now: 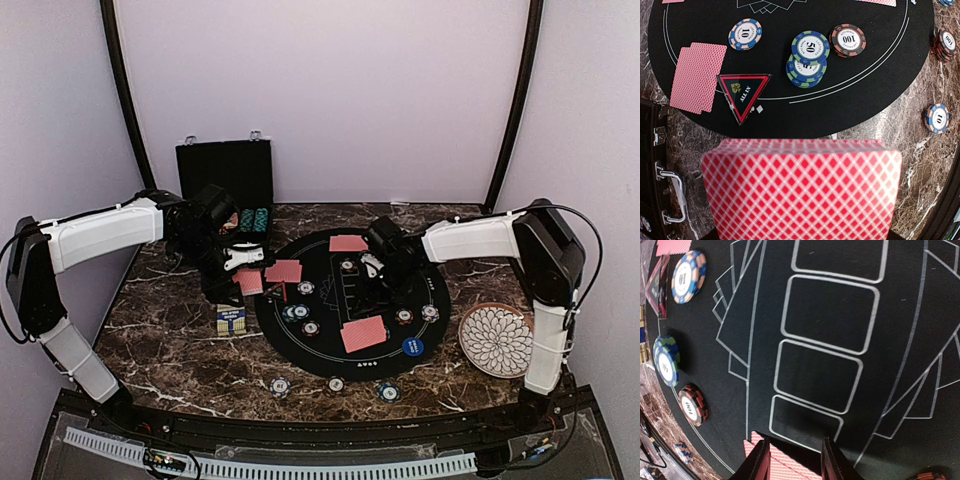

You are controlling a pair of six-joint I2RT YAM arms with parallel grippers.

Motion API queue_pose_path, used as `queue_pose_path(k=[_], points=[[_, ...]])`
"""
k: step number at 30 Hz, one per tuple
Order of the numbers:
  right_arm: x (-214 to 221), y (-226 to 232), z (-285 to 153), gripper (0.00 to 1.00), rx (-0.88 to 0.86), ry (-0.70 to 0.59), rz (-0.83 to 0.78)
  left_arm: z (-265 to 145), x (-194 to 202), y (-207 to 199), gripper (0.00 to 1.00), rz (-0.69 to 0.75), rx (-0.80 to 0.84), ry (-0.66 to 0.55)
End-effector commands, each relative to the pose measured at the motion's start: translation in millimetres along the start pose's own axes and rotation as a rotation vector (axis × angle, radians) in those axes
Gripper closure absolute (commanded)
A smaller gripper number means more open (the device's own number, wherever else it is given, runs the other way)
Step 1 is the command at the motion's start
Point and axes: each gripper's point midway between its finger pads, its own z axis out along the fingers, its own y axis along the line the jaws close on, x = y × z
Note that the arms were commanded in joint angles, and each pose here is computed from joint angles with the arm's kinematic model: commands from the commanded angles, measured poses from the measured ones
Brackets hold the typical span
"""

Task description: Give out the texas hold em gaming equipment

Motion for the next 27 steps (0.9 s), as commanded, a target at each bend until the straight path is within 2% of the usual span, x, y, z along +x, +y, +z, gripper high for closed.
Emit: queue_pose_path(k=[1,17,27], points=[[-6,17,-2,0.64,-0.021,-0.030,-0.044,-13,1,-5,1.00,0.011,-0.007,-0.019],[42,14,0,0.65,0.014,0.013,-0.071,-15,-2,-3,1.00,0.013,-0.010,-0.019],[54,25,-12,0.65,-0.021,0.019,-0.093,-14,-1,-2,1.00,0.011,-0.009,-0.013]])
